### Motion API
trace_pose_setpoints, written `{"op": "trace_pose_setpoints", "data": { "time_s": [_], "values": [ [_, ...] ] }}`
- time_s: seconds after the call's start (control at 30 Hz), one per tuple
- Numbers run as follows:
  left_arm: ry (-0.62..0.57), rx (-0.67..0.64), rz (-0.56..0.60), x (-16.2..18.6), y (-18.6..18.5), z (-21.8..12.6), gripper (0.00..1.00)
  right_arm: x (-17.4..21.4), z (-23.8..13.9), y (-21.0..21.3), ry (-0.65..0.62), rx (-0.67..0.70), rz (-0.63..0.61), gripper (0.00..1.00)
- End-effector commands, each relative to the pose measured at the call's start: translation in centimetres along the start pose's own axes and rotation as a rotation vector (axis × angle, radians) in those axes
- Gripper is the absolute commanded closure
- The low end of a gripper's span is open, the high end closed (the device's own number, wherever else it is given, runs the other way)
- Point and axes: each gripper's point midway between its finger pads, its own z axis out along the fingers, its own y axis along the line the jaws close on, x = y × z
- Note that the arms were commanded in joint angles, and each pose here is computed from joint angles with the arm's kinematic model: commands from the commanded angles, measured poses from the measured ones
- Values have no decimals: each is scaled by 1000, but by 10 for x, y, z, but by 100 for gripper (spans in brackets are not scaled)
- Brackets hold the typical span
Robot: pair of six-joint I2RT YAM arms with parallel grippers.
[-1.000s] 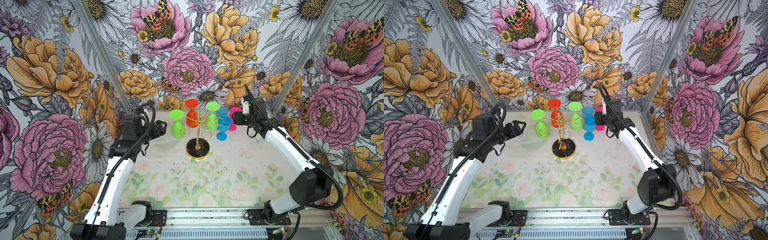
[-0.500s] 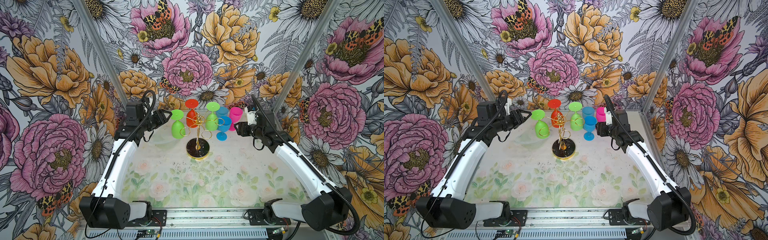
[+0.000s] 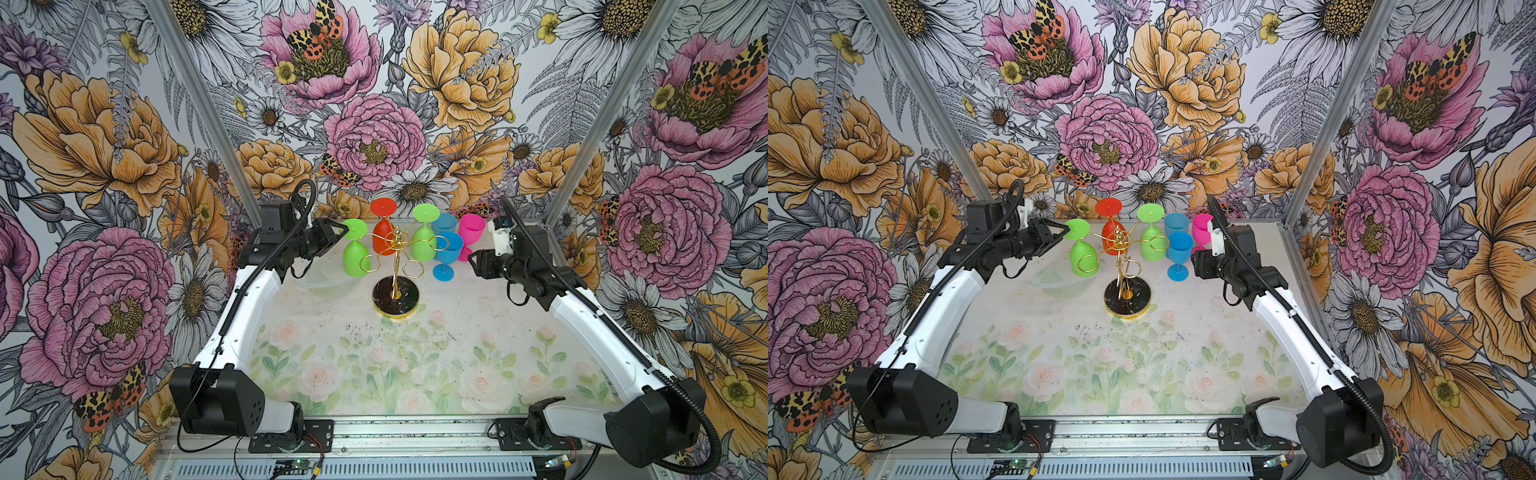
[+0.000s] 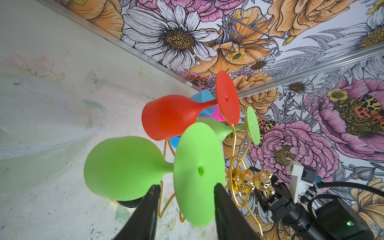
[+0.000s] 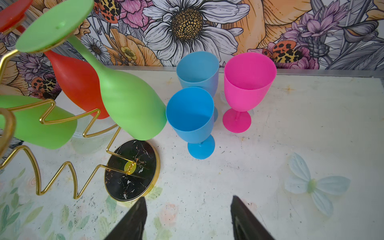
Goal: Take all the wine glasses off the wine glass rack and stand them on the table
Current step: 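Close the left gripper on the green glass base on the rack while the right withdraws, then pull the green glass off its hook with the left gripper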
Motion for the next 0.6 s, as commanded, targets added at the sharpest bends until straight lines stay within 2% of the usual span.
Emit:
{"op": "trace_pose_setpoints", "data": {
  "time_s": [0.0, 0.57],
  "values": [
    [-7, 39, 2, -7, -10, -2, 58, -4, -7, 1, -28, -7, -14, 35],
    [4, 44, -20, -8, -10, 1, 79, -3, -9, 0, -32, -3, -11, 35]
  ]
}}
